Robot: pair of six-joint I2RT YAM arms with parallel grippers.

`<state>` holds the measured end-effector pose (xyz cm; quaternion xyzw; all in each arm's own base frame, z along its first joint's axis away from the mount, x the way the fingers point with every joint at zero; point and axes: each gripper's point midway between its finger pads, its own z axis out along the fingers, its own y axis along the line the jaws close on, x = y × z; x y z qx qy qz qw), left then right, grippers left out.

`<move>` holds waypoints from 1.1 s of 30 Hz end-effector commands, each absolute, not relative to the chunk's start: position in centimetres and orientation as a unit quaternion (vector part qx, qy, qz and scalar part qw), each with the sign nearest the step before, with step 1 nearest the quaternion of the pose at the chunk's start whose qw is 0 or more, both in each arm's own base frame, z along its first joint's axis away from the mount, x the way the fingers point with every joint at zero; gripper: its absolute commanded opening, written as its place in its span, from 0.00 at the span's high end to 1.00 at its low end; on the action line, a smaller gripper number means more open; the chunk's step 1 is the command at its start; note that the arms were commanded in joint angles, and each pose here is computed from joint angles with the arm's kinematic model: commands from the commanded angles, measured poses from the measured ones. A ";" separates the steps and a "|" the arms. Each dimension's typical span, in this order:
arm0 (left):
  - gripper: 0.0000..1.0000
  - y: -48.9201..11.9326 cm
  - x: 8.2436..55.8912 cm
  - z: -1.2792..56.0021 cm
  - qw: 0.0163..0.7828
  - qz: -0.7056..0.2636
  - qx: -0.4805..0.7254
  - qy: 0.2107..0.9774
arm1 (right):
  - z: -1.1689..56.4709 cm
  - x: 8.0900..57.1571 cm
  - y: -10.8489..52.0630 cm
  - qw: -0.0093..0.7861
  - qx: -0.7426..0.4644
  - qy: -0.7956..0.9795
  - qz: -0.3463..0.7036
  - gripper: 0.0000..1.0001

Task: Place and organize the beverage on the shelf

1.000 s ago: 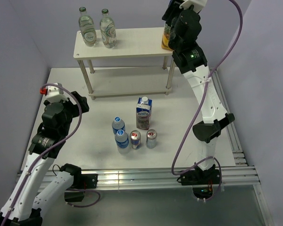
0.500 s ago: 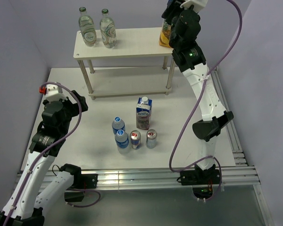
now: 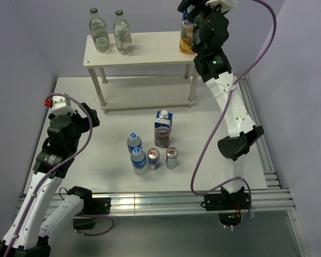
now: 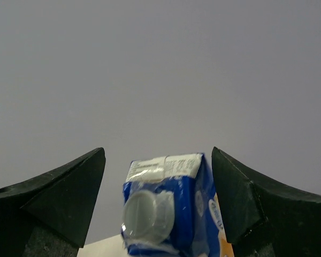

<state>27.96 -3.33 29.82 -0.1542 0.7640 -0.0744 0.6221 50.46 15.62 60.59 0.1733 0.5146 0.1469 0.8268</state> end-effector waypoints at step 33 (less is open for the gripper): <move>0.08 -3.5 28.1 30.7 0.635 -0.083 -0.151 0.753 | 56.3 55.6 15.2 0.828 0.193 0.513 0.115 0.14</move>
